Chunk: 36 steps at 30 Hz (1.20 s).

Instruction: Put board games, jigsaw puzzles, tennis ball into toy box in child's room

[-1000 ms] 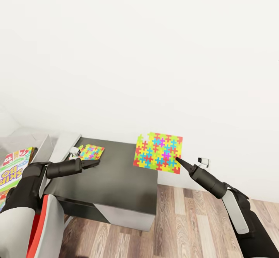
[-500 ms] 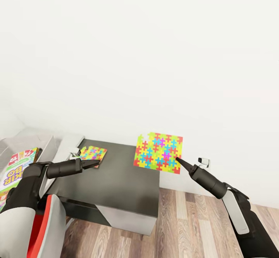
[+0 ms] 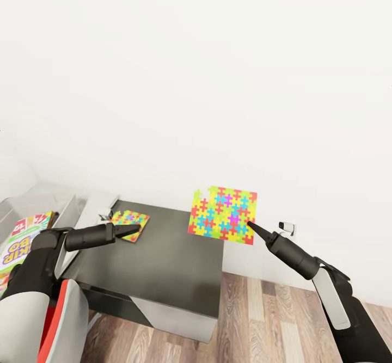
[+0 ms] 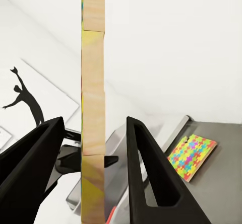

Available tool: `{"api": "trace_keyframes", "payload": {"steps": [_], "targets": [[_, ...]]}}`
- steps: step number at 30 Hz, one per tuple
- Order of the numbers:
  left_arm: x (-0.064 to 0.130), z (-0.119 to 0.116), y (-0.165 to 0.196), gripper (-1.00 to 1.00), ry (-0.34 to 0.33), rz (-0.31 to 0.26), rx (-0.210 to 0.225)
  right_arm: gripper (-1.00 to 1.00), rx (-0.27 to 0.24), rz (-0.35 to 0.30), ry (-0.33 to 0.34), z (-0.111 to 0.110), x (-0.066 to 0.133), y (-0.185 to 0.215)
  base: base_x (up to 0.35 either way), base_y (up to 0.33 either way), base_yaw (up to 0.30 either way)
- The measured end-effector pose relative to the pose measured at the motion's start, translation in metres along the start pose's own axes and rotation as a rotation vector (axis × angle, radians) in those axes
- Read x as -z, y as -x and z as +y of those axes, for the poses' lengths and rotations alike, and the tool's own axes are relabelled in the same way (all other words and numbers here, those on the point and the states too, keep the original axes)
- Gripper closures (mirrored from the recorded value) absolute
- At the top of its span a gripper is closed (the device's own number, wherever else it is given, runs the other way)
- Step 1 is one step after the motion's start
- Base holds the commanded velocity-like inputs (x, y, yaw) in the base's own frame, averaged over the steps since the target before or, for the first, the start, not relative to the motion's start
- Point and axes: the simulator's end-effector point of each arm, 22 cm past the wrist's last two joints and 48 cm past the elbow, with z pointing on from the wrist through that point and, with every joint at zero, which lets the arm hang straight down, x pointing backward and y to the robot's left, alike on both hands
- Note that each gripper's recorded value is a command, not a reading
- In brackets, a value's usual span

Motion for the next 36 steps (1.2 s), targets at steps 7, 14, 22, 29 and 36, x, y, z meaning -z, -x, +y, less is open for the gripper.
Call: {"api": "trace_keyframes", "payload": {"steps": [7,14,22,29,36], "targets": [[0.016,-0.010,0.010,-1.00,0.024,-0.012,-0.060,1.00,0.008,-0.005,0.006,0.005,0.000,0.004,0.005,-0.006,0.064],[0.038,-0.016,0.020,-1.00,0.057,-0.029,-0.103,1.00,0.017,-0.008,0.012,0.010,0.000,0.008,0.000,0.000,0.065],[0.071,-0.050,0.030,-1.00,-0.023,-0.105,-0.158,1.00,0.027,-0.012,0.020,0.016,-0.001,0.011,0.000,0.000,0.067],[0.114,-0.078,0.028,-1.00,-0.049,-0.132,-0.216,1.00,0.036,-0.015,0.027,0.022,-0.001,0.014,0.000,0.000,0.073],[0.132,-0.080,0.027,-1.00,-0.032,-0.129,-0.225,1.00,0.039,-0.016,0.027,0.023,-0.001,0.016,0.000,0.000,0.034]]}}
